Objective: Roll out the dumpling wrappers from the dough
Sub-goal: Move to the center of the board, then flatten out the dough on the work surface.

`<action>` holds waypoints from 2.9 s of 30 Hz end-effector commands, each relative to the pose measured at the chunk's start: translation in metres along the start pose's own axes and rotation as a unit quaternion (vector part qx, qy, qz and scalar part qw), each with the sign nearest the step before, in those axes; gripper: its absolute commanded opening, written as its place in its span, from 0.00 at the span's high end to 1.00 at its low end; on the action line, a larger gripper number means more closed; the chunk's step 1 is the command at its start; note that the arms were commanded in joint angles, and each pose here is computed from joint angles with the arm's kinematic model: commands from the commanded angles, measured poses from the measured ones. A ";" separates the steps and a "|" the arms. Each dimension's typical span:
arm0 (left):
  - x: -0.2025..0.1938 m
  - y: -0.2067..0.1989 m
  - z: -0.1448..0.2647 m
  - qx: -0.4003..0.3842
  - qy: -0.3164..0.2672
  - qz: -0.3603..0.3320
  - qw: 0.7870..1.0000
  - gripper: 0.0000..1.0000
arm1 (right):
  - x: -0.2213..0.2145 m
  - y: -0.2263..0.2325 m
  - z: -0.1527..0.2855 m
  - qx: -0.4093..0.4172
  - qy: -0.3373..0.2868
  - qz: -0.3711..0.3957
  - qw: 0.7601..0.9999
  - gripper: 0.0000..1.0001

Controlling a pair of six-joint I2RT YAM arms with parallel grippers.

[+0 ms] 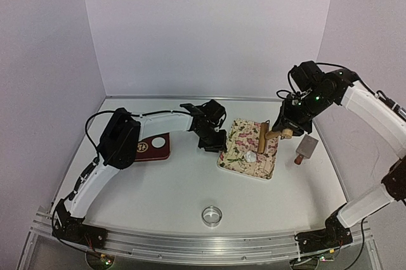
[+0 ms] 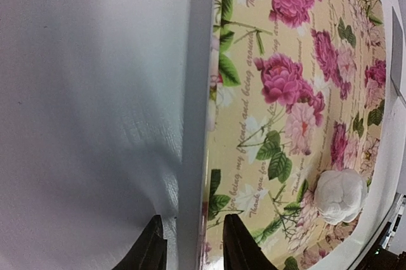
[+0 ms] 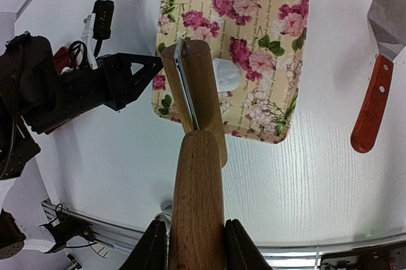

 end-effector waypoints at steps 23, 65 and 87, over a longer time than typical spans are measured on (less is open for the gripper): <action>-0.083 0.040 0.070 0.059 0.021 -0.028 0.998 1.00 | -0.033 0.040 -0.060 0.052 0.158 0.024 0.986 1.00; -0.083 0.040 0.076 0.060 0.013 -0.021 0.998 1.00 | -0.057 0.083 -0.119 -0.026 0.198 0.073 0.977 1.00; -0.084 0.036 0.077 0.042 0.011 -0.008 0.999 1.00 | -0.071 0.110 -0.102 -0.004 0.219 0.137 0.966 1.00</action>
Point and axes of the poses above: each gripper's point midway between its finger pads, its own z axis back along the fingers, its own y axis along the line the jaws close on, x = y × z, the point moved 5 cm from there along z, back along the fingers
